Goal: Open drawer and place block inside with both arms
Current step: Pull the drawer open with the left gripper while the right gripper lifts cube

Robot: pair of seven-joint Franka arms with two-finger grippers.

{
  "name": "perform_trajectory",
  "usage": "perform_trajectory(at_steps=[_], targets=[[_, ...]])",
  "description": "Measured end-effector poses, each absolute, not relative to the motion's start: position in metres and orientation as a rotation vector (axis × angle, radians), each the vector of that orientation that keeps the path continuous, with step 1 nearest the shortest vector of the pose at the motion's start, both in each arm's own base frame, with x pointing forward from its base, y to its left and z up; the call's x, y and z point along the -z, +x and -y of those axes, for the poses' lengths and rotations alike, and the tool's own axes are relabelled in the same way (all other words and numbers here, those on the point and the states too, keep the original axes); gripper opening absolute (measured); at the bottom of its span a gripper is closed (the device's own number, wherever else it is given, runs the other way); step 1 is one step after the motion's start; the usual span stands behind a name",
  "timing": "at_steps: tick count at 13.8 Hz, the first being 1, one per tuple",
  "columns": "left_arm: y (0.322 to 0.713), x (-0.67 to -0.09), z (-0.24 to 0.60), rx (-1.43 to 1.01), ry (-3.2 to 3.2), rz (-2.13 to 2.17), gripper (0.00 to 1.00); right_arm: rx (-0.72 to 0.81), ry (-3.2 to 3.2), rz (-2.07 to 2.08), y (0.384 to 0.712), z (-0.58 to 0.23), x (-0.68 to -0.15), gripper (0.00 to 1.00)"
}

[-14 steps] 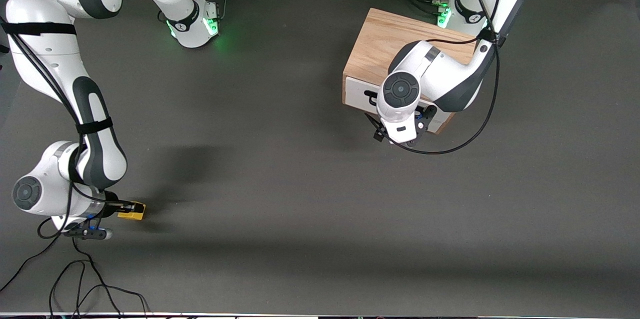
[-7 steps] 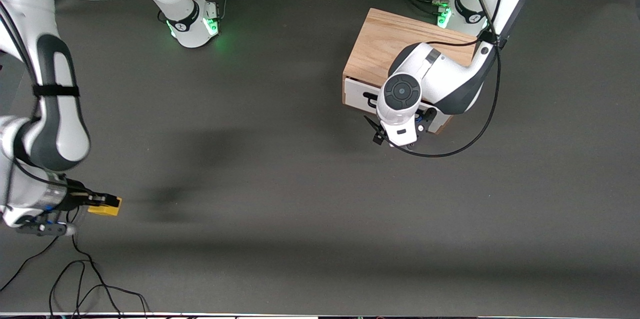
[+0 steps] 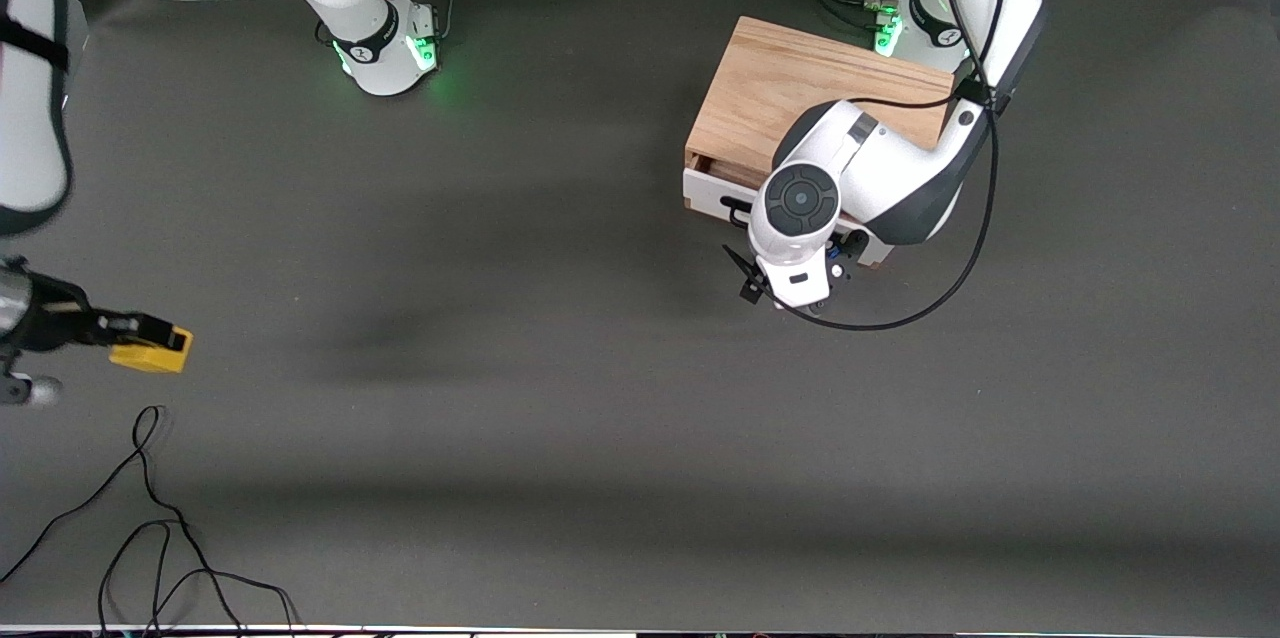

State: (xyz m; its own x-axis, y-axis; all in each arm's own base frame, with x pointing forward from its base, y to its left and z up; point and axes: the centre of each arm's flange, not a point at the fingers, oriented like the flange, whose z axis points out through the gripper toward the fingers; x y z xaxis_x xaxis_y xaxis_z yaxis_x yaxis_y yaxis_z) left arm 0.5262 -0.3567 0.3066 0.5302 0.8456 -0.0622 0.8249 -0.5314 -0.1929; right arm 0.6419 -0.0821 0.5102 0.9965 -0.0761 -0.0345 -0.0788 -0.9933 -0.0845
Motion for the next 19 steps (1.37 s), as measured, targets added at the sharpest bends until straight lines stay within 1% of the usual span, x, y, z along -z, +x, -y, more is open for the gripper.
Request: perform_trajectory(at_steps=[6,10,13,19], targets=[[0.542,-0.306,0.365,-0.213,-2.634,1.429,1.0,-0.066,-3.046,-0.099,0.598,0.075,-0.581,0.55],[0.551,-0.304,0.371,-0.213,-2.629,1.415,1.0,-0.089,-3.043,-0.087,0.575,0.07,-0.609,0.55],[0.556,-0.303,0.374,-0.215,-2.626,1.41,1.0,-0.1,-3.043,-0.048,0.574,0.054,-0.61,0.55],[0.569,-0.305,0.38,-0.189,-2.655,1.424,1.0,-0.148,-3.049,-0.058,0.582,-0.01,-0.596,0.55]])
